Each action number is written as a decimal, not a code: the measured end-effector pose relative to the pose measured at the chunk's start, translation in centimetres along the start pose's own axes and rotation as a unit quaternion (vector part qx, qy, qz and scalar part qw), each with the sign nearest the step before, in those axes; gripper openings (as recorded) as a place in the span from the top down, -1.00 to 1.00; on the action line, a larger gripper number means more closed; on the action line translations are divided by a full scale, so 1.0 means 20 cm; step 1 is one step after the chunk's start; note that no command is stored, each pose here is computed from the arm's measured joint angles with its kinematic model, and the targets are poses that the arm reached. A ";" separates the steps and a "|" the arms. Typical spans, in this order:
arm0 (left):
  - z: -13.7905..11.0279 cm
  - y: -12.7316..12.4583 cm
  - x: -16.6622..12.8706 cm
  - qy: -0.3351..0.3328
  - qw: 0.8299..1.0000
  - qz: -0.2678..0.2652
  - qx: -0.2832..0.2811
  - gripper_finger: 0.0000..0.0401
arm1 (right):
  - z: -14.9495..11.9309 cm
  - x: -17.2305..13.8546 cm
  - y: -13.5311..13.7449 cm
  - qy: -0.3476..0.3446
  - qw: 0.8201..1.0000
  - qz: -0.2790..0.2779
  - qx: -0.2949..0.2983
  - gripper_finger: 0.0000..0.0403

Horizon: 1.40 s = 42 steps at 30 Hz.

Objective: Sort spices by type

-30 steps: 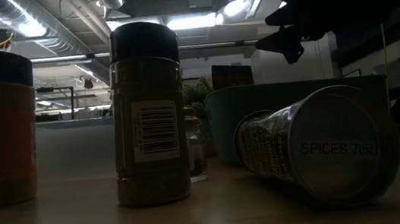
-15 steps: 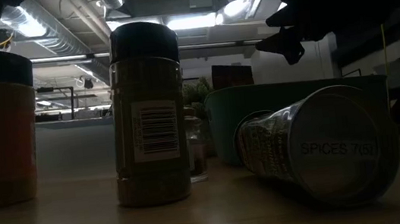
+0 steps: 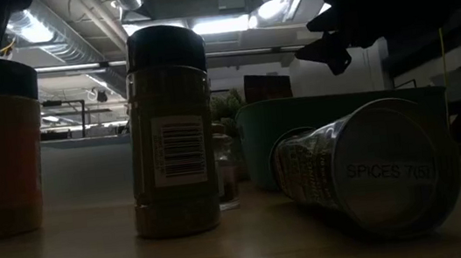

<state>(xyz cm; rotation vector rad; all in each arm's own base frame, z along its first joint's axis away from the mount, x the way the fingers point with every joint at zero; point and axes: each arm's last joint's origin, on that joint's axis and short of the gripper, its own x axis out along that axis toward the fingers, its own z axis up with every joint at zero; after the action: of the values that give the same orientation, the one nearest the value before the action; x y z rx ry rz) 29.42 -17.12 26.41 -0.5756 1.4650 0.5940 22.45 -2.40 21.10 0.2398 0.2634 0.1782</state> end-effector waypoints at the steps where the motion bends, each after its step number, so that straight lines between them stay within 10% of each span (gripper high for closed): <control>1: 0.00 0.00 0.01 0.000 1.000 0.001 0.000 -0.18 | 0.00 0.00 0.00 0.000 1.000 0.000 0.000 -0.36; 42: -0.02 0.04 0.34 -0.009 1.000 -0.001 0.011 -0.17 | 0.00 0.00 0.00 0.003 1.000 0.000 0.001 -0.36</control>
<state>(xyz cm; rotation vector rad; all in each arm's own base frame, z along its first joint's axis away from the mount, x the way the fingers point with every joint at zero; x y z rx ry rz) 28.73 -16.65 19.55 -0.5528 1.4520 0.5796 22.44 -2.40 21.05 0.2410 0.2688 0.1777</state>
